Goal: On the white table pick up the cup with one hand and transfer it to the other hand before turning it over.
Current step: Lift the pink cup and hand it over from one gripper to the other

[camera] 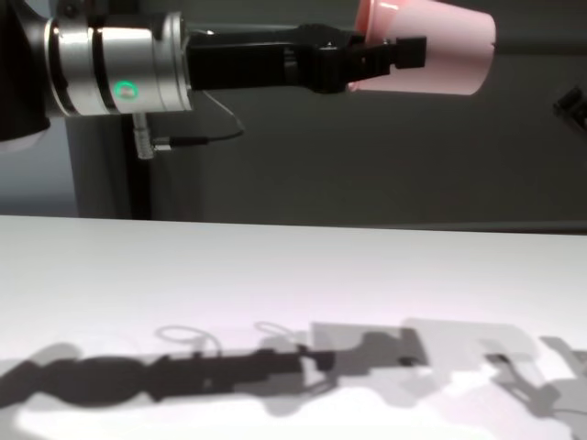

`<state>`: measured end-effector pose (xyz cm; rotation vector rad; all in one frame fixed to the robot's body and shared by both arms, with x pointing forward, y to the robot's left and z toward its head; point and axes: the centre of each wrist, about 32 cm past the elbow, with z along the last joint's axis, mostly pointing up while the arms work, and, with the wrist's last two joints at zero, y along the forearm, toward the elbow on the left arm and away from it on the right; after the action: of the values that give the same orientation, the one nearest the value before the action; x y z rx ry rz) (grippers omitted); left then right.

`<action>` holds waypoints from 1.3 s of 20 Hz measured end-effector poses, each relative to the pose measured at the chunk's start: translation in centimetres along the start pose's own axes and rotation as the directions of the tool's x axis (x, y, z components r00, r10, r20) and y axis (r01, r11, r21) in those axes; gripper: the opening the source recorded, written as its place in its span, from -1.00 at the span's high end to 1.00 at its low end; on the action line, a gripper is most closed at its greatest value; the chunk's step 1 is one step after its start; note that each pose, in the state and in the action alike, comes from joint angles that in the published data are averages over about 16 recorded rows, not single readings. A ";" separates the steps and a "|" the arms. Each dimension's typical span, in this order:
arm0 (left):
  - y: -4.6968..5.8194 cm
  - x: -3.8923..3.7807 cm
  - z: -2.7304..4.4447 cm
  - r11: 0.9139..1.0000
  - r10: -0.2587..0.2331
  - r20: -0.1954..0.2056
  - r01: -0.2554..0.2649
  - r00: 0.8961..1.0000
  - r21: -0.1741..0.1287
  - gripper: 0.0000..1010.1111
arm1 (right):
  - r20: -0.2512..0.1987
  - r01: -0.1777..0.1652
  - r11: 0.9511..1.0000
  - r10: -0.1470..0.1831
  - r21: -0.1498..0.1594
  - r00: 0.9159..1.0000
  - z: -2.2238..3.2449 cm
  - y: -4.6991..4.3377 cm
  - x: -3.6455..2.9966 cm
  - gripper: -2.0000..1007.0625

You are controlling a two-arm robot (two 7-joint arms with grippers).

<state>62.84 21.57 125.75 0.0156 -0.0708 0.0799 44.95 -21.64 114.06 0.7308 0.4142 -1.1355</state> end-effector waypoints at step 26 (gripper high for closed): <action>0.0 0.00 0.00 1.000 0.000 0.000 0.000 1.000 0.000 0.91 | -0.325 -0.140 0.982 0.175 0.128 0.929 -1.12 2.13 -1.23 -0.99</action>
<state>62.84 21.57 125.75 0.0156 -0.0707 0.0800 46.51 -19.54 114.72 1.0365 0.5756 -0.8852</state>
